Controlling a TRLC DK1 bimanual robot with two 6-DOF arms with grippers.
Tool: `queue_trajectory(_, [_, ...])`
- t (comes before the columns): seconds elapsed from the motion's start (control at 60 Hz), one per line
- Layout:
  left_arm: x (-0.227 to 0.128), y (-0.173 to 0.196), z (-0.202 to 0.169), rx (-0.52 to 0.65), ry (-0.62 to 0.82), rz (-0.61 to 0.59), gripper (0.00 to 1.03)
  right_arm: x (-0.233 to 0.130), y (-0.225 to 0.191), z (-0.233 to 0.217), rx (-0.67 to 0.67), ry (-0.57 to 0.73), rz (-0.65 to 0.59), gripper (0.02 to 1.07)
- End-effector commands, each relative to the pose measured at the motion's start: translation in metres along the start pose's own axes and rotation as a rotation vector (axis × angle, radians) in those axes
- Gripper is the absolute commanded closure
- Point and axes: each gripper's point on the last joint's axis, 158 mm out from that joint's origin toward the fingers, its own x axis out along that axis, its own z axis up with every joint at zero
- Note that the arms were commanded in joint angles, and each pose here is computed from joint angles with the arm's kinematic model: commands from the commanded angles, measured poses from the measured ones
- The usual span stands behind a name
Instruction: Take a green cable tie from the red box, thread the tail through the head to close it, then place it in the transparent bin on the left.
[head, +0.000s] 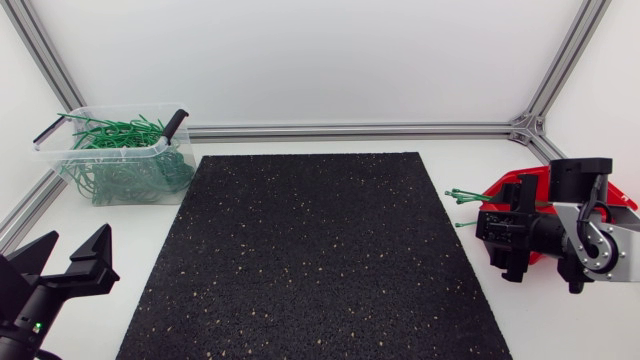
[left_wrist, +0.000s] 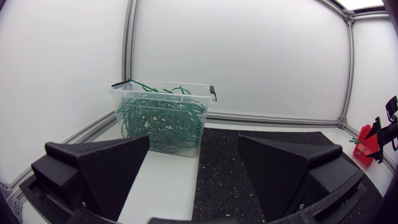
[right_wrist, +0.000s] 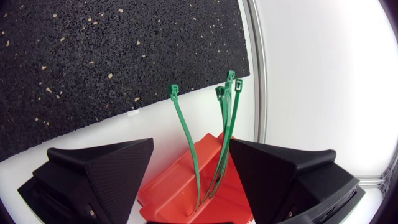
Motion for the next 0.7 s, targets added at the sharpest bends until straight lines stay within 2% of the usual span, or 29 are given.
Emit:
queue_trajectory(0.0, [0.002,0.002,-0.032,-0.010,0.097,0.009,0.04,0.006,0.015,0.005,-0.066,-0.003,0.006,0.26])
queue_trajectory(0.15, [0.002,0.003,-0.032,-0.008,0.097,0.011,0.04,0.017,0.023,0.007,-0.109,0.012,-0.016,0.38])
queue_trajectory(0.25, [0.002,0.002,-0.032,-0.010,0.097,0.009,0.04,0.023,0.026,0.009,-0.135,0.016,-0.035,0.53])
queue_trajectory(0.367, [0.002,0.002,-0.033,-0.010,0.098,0.010,0.04,0.024,0.024,0.010,-0.162,0.015,-0.058,0.76])
queue_trajectory(0.467, [0.002,0.002,-0.033,-0.010,0.098,0.010,0.04,0.025,0.019,0.008,-0.172,0.021,-0.076,0.80])
queue_trajectory(0.683, [0.002,0.002,-0.033,-0.008,0.098,0.009,0.04,0.027,0.010,-0.003,-0.175,0.047,-0.108,0.80])
